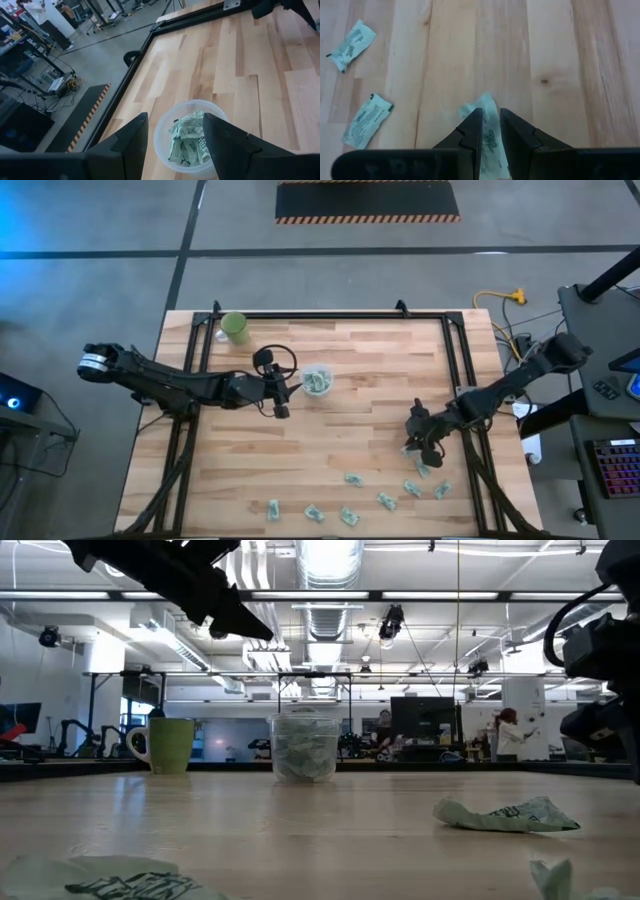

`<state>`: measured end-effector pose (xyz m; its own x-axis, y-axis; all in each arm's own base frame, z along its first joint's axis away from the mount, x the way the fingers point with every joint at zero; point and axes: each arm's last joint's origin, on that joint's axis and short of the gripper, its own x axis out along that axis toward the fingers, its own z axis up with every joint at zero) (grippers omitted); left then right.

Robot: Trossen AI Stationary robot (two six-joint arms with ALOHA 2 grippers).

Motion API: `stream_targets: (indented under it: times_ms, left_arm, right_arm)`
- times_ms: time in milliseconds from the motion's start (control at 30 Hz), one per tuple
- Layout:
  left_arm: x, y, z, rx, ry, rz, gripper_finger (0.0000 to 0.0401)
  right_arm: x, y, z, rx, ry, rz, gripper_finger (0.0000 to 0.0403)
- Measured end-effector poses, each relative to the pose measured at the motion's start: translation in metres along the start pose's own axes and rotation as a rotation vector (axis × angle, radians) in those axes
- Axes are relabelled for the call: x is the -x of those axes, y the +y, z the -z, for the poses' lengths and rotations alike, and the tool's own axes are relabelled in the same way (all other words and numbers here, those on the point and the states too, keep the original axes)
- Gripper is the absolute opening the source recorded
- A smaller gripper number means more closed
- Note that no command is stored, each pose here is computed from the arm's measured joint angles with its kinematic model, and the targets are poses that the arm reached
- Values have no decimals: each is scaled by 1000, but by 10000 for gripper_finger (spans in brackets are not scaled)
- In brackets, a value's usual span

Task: Pick and place Stevia / Truvia into bins
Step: Put the green stevia packet into the transparent container

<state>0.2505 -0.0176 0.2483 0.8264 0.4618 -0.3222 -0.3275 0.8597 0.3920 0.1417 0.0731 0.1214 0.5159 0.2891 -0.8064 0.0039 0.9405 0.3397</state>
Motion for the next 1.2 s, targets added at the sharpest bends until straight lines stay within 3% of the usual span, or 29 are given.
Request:
stream_targets:
  times_ms: [667, 967, 1200]
  left_arm:
    - [0, -1, 4, -8, 10, 2, 173]
    - [0, -1, 4, -8, 11, 2, 173]
    - [0, -1, 4, -8, 10, 2, 173]
  right_arm:
    - [-14, 1, 2, 8, 49, 20, 57]
    - [-14, 1, 2, 17, 46, 31, 10]
    - [-9, 14, -20, 171, -29, 42, 8]
